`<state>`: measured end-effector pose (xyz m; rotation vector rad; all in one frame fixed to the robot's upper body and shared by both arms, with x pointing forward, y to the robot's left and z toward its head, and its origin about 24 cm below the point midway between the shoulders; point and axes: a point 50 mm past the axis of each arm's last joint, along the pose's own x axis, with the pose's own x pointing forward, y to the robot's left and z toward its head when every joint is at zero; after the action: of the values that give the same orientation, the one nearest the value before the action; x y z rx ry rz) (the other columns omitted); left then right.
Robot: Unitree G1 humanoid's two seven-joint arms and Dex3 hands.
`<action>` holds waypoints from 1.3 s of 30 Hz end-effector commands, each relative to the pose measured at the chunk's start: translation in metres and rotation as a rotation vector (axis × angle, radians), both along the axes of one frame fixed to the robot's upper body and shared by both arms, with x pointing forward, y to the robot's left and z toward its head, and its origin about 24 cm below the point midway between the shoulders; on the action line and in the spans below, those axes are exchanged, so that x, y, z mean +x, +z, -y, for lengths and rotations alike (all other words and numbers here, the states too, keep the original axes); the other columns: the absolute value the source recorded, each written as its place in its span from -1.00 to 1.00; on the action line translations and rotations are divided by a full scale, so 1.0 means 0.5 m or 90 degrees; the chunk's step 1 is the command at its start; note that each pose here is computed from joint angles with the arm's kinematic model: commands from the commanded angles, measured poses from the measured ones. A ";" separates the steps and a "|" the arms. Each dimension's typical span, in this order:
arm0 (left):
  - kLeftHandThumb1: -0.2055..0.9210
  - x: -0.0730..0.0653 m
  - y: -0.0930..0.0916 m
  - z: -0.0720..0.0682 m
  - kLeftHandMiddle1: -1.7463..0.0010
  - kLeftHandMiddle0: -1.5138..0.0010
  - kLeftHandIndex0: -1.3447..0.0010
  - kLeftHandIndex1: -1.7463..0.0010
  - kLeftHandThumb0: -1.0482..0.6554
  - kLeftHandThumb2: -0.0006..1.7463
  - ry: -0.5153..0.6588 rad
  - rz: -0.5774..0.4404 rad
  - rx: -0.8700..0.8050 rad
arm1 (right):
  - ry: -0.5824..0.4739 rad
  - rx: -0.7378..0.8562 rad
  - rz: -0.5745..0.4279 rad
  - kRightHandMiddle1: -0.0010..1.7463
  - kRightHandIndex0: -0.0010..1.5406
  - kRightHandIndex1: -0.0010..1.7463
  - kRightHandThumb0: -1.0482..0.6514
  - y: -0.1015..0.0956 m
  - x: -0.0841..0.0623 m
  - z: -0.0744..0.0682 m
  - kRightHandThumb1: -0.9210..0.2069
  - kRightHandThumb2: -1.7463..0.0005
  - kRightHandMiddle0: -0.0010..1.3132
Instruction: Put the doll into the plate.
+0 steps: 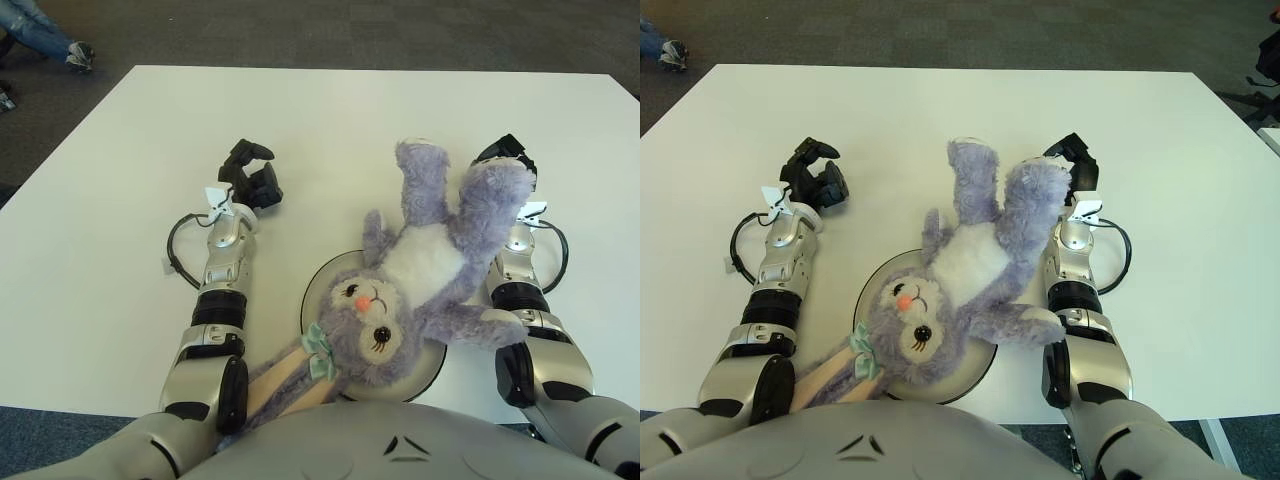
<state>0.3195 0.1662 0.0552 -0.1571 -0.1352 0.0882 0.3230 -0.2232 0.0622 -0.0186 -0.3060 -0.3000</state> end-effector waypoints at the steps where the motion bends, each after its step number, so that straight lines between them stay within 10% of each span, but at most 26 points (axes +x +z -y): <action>1: -0.06 -0.012 -0.020 -0.005 -1.00 -0.67 0.10 -1.00 -0.33 0.50 -0.002 -0.015 0.016 | 0.001 0.002 -0.031 1.00 0.69 1.00 -0.36 -0.031 -0.014 -0.001 0.16 -0.58 0.00; 39: -0.09 -0.024 -0.014 0.003 -1.00 -0.70 0.07 -1.00 -0.34 0.52 -0.040 0.023 0.056 | 0.030 0.077 -0.089 1.00 0.71 1.00 -0.37 -0.036 -0.005 -0.005 0.23 -0.63 0.05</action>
<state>0.3162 0.1610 0.0638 -0.0936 -0.2277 0.0158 0.3242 -0.2208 0.0520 0.0579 -0.1873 -0.2669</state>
